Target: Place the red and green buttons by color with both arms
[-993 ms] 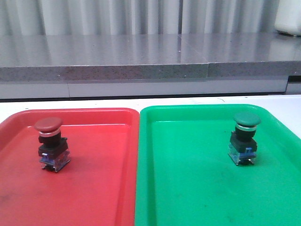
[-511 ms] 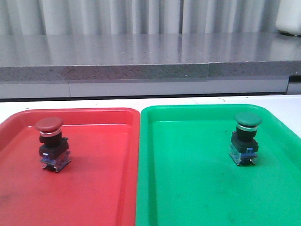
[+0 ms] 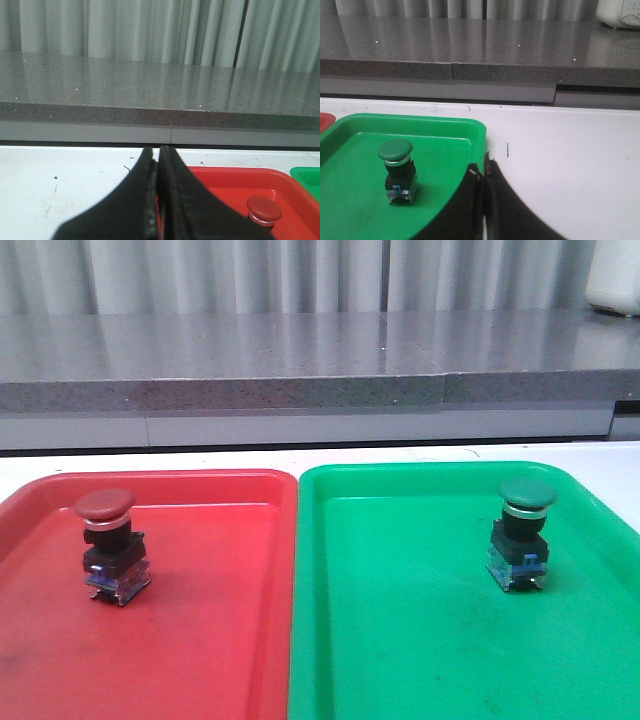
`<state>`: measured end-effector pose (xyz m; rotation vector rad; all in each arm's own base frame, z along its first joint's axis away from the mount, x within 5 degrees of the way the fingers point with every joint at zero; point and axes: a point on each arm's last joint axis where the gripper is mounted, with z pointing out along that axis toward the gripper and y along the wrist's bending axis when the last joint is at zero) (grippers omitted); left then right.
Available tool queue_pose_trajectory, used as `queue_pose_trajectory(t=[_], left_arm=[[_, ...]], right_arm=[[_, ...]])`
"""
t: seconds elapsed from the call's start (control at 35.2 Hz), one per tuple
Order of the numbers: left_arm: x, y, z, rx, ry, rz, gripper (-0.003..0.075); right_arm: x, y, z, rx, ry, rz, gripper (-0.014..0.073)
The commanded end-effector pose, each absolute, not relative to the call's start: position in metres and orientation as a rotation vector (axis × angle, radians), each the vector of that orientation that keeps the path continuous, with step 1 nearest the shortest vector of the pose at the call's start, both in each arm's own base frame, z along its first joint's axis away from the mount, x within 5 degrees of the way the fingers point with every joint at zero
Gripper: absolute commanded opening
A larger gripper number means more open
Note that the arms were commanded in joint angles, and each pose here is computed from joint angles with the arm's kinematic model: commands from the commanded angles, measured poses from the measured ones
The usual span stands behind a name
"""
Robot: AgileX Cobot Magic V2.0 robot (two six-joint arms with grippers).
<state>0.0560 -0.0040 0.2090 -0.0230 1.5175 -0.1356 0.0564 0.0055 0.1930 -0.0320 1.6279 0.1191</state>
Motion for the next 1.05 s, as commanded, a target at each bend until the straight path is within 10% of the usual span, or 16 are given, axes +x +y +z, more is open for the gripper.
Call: queue_pose_trajectory(t=[0.0,1.02], left_arm=[[0.0551,-0.0036,0.2094,-0.027,1.438,-0.14,-0.002],[0.055,-0.0006,0.2095,-0.066,1.434,-0.096,-0.002]], right_arm=[[0.0549,0.0049,0.2039,-0.029,1.517,0.113,-0.0069],[0.055,0.0049,0.2035,-0.029,1.522,0.113,-0.0069]])
